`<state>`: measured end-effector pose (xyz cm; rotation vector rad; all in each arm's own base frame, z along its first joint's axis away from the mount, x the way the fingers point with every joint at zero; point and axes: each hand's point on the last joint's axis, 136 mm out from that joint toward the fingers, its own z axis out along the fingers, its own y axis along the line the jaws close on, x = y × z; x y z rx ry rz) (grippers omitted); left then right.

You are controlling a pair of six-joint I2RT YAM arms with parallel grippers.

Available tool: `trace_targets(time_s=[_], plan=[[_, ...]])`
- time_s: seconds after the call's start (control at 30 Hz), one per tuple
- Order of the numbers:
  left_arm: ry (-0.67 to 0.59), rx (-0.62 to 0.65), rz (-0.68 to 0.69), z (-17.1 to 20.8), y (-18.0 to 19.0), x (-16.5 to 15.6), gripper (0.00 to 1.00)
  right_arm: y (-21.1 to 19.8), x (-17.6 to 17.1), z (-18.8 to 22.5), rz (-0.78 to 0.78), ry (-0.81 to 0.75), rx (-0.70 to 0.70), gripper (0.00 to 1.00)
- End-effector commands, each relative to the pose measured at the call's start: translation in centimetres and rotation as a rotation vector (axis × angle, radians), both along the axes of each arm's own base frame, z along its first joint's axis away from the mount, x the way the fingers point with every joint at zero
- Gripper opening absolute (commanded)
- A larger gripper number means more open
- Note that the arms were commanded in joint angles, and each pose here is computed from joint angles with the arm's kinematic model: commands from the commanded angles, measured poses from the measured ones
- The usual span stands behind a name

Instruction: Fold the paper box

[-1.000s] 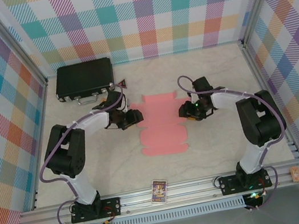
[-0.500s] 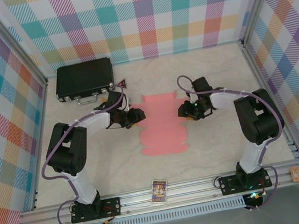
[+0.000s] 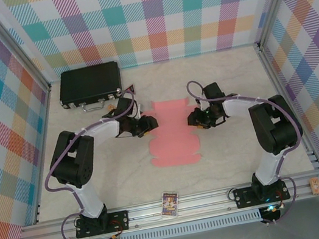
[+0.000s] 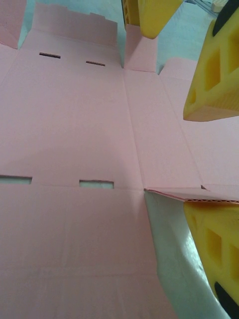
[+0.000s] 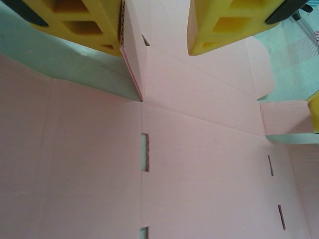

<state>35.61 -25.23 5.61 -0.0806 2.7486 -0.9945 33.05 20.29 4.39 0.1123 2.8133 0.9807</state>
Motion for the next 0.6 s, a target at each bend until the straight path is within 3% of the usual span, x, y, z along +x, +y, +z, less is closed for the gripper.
trace_targets(time_s=[0.0,0.57], plan=[[-0.033,-0.051,-0.032,1.7,-1.6,0.3,0.46,1.5,0.6,1.4,0.031,-0.031,0.047,0.38],[-0.012,-0.042,-0.069,0.5,-3.2,0.1,0.5,3.0,0.7,0.5,0.063,-0.01,0.031,0.43]])
